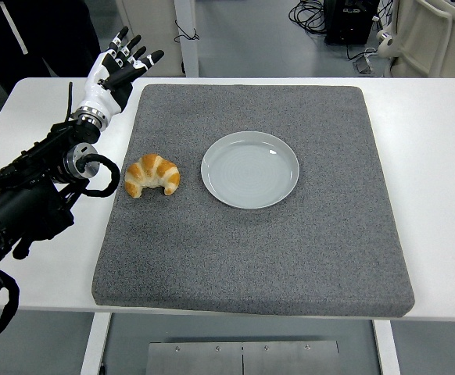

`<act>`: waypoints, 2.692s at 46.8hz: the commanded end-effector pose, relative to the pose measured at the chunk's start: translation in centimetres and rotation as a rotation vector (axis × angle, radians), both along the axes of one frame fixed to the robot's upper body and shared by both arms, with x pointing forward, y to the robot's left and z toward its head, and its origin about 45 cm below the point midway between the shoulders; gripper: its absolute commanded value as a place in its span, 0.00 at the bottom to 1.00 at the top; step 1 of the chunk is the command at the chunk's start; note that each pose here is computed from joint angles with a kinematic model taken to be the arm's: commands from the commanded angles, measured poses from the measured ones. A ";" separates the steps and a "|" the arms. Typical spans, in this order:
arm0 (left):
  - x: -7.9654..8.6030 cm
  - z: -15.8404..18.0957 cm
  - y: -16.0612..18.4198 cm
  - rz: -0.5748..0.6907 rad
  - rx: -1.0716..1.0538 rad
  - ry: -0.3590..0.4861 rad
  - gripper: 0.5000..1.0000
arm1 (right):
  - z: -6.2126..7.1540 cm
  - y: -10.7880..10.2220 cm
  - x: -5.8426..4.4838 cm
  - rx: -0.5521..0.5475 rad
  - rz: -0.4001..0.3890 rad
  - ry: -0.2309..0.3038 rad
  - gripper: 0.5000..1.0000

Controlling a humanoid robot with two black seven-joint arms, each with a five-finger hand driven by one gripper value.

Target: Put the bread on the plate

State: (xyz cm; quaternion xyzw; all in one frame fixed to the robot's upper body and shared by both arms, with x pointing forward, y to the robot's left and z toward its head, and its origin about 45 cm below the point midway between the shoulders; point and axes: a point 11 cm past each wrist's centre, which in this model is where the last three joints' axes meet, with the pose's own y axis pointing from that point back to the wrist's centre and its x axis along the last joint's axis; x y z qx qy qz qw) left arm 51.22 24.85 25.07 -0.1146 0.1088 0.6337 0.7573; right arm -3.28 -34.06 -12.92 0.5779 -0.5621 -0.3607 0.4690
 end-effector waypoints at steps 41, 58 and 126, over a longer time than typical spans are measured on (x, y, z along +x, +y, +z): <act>-5.4 4.2 -1.2 -0.343 0.778 -0.233 0.94 | 0.0 0.0 0.0 0.000 0.000 0.000 1.00; -7.7 1.3 -0.4 -0.465 1.009 -0.229 0.94 | 0.0 0.0 0.0 0.000 0.000 0.000 1.00; -9.8 -2.7 2.0 -0.520 1.373 -0.299 0.94 | 0.0 0.0 0.0 0.000 0.000 0.000 1.00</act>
